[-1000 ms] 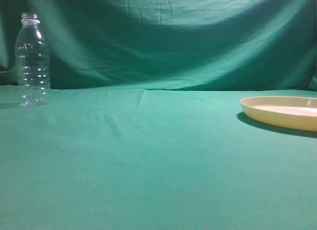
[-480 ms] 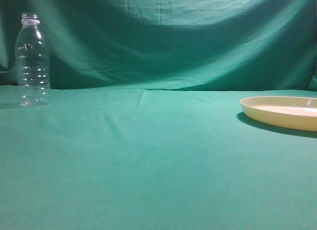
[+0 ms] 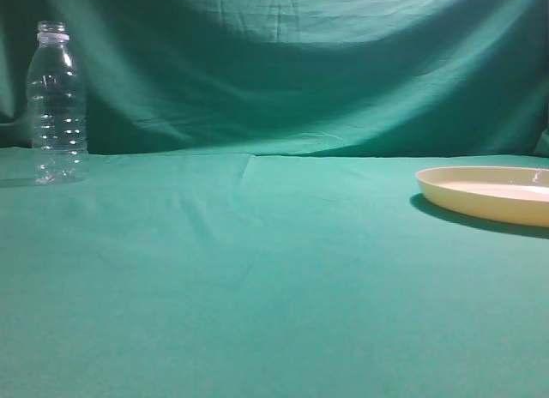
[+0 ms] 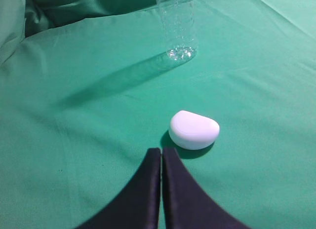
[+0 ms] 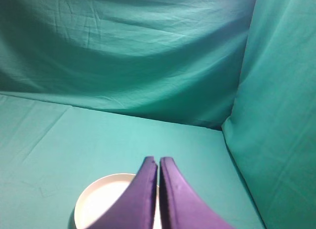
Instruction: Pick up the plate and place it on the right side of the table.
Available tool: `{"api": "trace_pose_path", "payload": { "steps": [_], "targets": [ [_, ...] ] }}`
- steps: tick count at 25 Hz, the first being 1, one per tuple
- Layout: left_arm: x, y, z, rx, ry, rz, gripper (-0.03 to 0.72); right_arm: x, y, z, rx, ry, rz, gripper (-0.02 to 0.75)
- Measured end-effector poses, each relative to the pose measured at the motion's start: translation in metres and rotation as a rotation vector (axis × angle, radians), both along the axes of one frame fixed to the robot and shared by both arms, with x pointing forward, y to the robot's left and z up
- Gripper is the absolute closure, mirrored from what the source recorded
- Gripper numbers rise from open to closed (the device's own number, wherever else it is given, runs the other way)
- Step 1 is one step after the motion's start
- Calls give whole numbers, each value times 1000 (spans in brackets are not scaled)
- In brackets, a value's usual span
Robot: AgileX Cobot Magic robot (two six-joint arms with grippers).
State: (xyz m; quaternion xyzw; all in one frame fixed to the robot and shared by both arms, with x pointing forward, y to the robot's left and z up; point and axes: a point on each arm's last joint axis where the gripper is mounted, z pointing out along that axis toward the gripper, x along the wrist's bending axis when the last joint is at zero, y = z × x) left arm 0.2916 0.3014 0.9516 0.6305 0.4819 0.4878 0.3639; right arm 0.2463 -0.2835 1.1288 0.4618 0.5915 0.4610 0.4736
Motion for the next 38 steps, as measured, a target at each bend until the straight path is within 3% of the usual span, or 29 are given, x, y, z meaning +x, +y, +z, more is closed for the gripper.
{"api": "trace_pose_path", "payload": {
  "steps": [4, 11, 17, 23, 38],
  "targets": [
    [0, 0, 0, 0, 0, 0, 688, -1, 0, -10, 21, -14, 25, 738],
    [0, 0, 0, 0, 0, 0, 688, 18, -5, -77, 71, 11, 75, 738],
    [0, 0, 0, 0, 0, 0, 688, 36, -5, -138, 98, 129, 43, 738],
    [0, 0, 0, 0, 0, 0, 688, 42, -5, -178, 153, 233, 18, 738],
    [0, 0, 0, 0, 0, 0, 688, 43, -5, -184, 156, 229, 15, 738]
  ]
}}
